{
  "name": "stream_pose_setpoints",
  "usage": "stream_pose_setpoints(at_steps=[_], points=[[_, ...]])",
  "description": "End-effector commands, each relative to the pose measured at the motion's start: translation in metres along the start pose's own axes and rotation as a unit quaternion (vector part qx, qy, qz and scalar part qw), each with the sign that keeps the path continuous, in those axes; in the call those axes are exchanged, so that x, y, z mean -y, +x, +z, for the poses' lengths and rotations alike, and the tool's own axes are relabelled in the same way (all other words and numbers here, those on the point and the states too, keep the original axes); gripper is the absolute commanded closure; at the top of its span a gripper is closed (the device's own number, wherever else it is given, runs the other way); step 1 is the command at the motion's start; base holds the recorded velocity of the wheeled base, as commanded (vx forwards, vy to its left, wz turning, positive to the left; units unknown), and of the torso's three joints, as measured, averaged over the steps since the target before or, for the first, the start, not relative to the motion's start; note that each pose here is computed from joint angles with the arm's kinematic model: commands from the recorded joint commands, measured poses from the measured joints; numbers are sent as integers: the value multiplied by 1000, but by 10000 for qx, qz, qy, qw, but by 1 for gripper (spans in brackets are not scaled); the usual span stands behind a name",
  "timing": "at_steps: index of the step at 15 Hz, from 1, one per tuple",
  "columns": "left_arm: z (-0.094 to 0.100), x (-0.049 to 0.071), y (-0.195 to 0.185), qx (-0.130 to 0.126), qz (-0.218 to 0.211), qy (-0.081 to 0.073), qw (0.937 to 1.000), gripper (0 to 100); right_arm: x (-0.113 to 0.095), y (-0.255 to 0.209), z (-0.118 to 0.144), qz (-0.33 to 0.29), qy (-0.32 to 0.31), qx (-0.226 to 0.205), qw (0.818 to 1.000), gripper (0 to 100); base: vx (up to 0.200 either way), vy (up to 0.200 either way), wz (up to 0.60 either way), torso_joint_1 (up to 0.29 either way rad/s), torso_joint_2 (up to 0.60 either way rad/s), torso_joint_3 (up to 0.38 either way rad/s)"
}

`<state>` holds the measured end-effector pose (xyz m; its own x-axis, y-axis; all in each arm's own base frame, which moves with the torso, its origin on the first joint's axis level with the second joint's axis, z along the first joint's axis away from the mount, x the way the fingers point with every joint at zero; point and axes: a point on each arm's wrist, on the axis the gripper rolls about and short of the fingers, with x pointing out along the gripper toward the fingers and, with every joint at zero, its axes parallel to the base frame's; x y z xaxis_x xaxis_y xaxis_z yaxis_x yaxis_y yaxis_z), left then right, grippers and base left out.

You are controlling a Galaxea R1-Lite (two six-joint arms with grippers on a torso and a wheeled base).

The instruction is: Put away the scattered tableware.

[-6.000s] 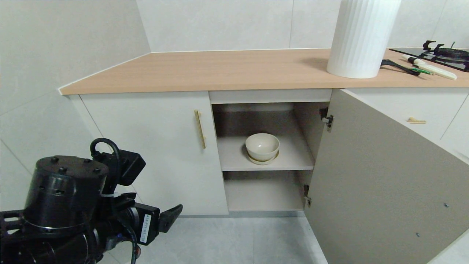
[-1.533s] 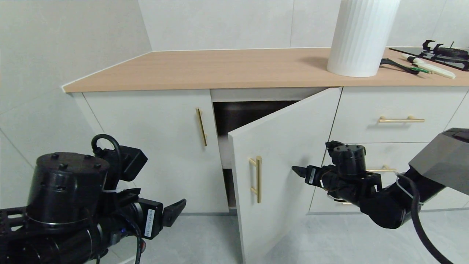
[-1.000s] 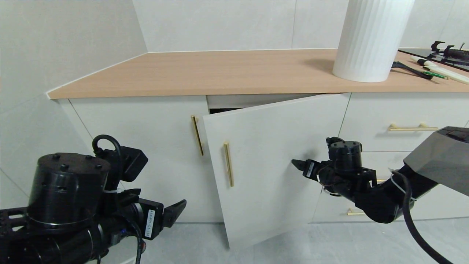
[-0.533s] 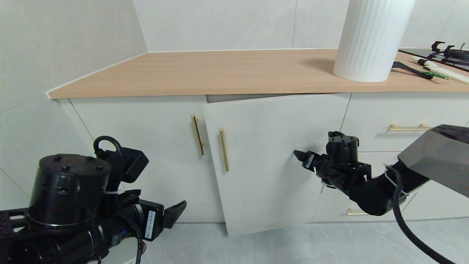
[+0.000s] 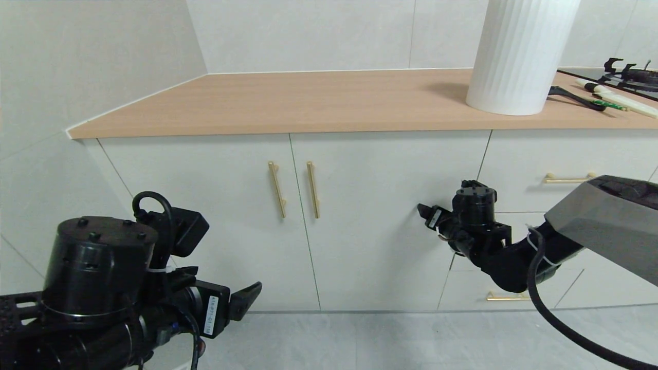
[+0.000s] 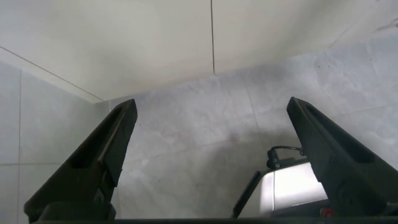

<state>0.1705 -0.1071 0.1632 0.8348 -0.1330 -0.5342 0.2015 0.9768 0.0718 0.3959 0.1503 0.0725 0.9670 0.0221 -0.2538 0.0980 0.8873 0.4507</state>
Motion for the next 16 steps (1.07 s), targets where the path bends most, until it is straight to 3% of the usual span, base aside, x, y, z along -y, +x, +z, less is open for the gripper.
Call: stream_pose_setpoints(at_steps=[1, 4, 5, 7, 9, 12, 14, 16], points=[[0, 0, 1, -14, 3, 2, 10000, 0, 1, 2, -1, -18, 5, 12, 10000, 0, 0, 0, 0, 0, 0, 0], [-1, 0, 0, -14, 3, 2, 10000, 0, 0, -12, 2, 88, -35, -131, 9999, 0, 0, 0, 0, 0, 0, 0], [0, 0, 0, -7, 2, -1, 10000, 0, 0, -24, 3, 306, -60, -342, 9989, 0, 0, 0, 0, 0, 0, 0], [0, 0, 0, -7, 2, -1, 10000, 0, 6, -73, 9, 1298, -156, -1271, 9832, 0, 0, 0, 0, 0, 0, 0], [0, 0, 0, 0, 1, -3, 10000, 0, 8, -93, 19, 1761, -310, -1480, 9727, 0, 0, 0, 0, 0, 0, 0], [3, -1, -4, 134, -21, -56, 9999, 0, 7, -102, 31, 1602, -546, -1106, 9793, 0, 0, 0, 0, 0, 0, 0], [15, -8, -26, 781, -121, -308, 9964, 0, 12, -141, 54, 1369, -961, -496, 9847, 0, 0, 0, 0, 0, 0, 0], [18, -14, -39, 1060, -154, -423, 9934, 0, 20, -185, 81, 1455, -1102, 59, 9832, 0, 0, 0, 0, 0, 0, 0]])
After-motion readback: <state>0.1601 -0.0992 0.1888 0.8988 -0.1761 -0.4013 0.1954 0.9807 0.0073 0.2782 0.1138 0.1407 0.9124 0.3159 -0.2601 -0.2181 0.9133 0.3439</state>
